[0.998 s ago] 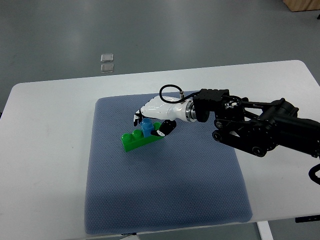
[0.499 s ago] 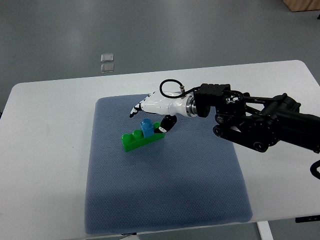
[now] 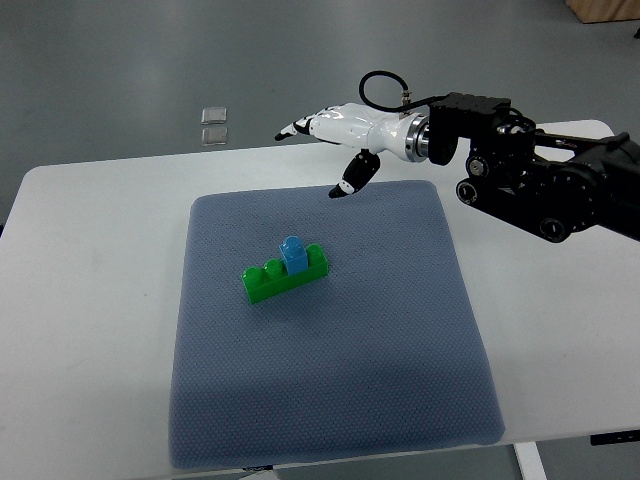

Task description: Stack blue block on green block with right hand

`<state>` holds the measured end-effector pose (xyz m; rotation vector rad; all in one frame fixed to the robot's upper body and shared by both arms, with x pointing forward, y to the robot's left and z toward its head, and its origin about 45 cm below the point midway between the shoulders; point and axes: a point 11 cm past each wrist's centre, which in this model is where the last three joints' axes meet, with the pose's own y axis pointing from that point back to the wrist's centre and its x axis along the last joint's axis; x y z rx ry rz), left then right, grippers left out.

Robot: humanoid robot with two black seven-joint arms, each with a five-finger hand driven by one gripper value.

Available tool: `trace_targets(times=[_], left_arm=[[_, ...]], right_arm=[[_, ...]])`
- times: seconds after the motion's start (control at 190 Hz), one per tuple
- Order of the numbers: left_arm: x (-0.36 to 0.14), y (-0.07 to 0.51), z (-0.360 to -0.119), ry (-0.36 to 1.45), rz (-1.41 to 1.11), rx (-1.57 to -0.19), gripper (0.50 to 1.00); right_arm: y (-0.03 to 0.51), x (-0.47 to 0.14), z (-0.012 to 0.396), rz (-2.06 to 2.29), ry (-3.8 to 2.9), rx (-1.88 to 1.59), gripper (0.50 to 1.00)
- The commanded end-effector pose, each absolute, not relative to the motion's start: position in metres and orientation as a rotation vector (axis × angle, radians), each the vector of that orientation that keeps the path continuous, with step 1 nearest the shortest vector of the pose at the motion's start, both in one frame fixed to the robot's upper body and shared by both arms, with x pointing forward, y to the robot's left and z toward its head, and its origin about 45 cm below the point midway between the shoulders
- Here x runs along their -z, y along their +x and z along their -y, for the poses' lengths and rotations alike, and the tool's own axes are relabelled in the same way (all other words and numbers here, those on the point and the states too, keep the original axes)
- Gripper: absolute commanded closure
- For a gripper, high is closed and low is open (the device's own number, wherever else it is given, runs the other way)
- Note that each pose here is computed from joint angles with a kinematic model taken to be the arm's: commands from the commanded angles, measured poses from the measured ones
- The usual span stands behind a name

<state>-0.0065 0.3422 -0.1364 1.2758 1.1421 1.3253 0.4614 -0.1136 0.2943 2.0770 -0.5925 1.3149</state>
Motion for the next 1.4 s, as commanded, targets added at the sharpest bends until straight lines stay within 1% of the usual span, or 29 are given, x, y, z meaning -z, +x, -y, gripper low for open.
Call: trace_targets(times=[0.0, 0.079, 0.189, 0.389, 0.714, 0.798, 0.914, 1.061, 1.134, 1.213, 1.397], left_arm=[[0.136, -0.007, -0.342, 1.276, -1.141, -1.324, 0.500], [0.136, -0.006, -0.342, 1.276, -1.142, -1.325, 0.500], [0.136, -0.007, -0.342, 1.276, -1.141, -1.324, 0.500], [0.136, -0.006, -0.342, 1.276, -1.142, -1.325, 0.500], [0.136, -0.007, -0.342, 1.276, -1.141, -1.324, 0.500], [0.136, -0.006, -0.342, 1.276, -1.142, -1.325, 0.500], [0.136, -0.007, -0.342, 1.276, -1.142, -1.324, 0.500], [0.136, -0.006, -0.342, 1.276, -1.142, -1.325, 0.500], [0.136, -0.006, -0.342, 1.276, -1.142, -1.325, 0.500], [0.136, -0.006, -0.342, 1.276, -1.142, -1.325, 0.500], [0.136, -0.006, -0.342, 1.276, -1.142, -1.325, 0.500]], right_arm=[[0.480, -0.314, 0.132, 0.837, 2.192, -1.154, 0.589], [0.492, -0.316, 0.151, 1.025, 2.273, -0.987, 0.589], [0.501, -0.324, 0.168, 1.256, 2.405, -0.761, 0.589], [0.510, -0.315, 0.199, 1.611, 2.505, -0.374, 0.589], [0.507, -0.257, 0.229, 2.017, 2.437, 0.313, 0.589], [0.502, -0.243, 0.230, 2.048, 2.419, 0.421, 0.589], [0.493, -0.222, 0.219, 2.054, 2.421, 0.609, 0.589], [0.489, -0.214, 0.217, 2.080, 2.468, 0.814, 0.589], [0.488, -0.213, 0.220, 2.103, 2.465, 0.845, 0.589], [0.488, -0.213, 0.212, 2.108, 2.484, 0.885, 0.587], [0.488, -0.211, 0.210, 2.118, 2.472, 0.882, 0.587]])
